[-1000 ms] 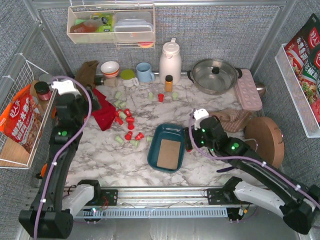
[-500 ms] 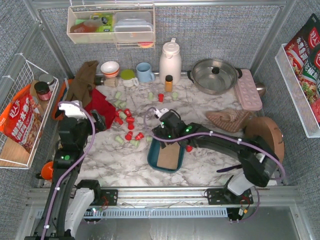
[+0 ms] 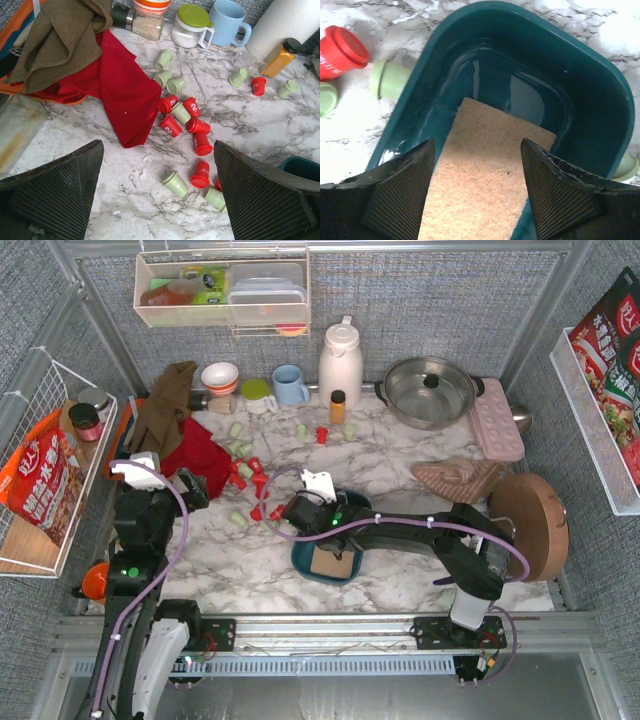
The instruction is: Mix the coffee capsules in the storage basket
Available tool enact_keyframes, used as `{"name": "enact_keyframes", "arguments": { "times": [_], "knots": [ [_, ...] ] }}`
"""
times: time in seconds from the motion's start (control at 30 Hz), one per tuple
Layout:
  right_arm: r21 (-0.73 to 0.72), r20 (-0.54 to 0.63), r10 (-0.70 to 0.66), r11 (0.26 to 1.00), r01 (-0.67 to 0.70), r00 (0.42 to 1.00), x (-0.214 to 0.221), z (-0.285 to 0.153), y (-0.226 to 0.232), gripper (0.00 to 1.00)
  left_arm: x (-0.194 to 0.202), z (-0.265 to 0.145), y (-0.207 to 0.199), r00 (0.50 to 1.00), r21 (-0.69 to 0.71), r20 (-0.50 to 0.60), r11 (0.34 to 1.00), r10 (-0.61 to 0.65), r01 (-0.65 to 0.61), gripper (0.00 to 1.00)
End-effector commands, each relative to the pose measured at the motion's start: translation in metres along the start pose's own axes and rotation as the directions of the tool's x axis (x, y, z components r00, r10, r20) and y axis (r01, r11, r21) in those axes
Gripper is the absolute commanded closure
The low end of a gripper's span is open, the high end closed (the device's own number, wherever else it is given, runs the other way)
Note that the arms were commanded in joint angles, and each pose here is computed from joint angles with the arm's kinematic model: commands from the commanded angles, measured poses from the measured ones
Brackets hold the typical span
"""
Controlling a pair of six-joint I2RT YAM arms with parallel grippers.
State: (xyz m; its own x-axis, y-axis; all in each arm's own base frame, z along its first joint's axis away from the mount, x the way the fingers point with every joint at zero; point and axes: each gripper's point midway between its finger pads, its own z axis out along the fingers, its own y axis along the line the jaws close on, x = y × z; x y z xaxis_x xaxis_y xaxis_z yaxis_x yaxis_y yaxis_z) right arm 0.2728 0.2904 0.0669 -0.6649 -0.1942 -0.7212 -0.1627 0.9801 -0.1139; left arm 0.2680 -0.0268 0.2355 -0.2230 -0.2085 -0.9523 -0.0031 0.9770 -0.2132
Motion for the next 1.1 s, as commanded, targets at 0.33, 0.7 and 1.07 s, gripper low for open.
{"name": "enact_keyframes", "arguments": {
  "times": [0.33, 0.7, 1.07],
  "knots": [
    [-0.049, -0.071, 0.112, 0.992, -0.116, 0.991, 0.036, 0.015, 0.012, 0.31, -0.008, -0.001, -0.002, 0.999, 0.008, 0.04, 1.0, 0.004, -0.005, 0.01],
    [0.006, -0.179, 0.115, 0.993, -0.116, 0.977, 0.08, 0.026, -0.01, 0.38, -0.008, 0.0, -0.001, 0.999, 0.005, 0.038, 1.0, 0.007, -0.007, 0.01],
    [0.043, -0.197, 0.094, 0.995, -0.087, 0.976, 0.088, 0.025, -0.026, 1.0, -0.007, 0.001, 0.001, 0.999, -0.002, 0.037, 1.0, 0.008, -0.008, 0.01]
  ]
}}
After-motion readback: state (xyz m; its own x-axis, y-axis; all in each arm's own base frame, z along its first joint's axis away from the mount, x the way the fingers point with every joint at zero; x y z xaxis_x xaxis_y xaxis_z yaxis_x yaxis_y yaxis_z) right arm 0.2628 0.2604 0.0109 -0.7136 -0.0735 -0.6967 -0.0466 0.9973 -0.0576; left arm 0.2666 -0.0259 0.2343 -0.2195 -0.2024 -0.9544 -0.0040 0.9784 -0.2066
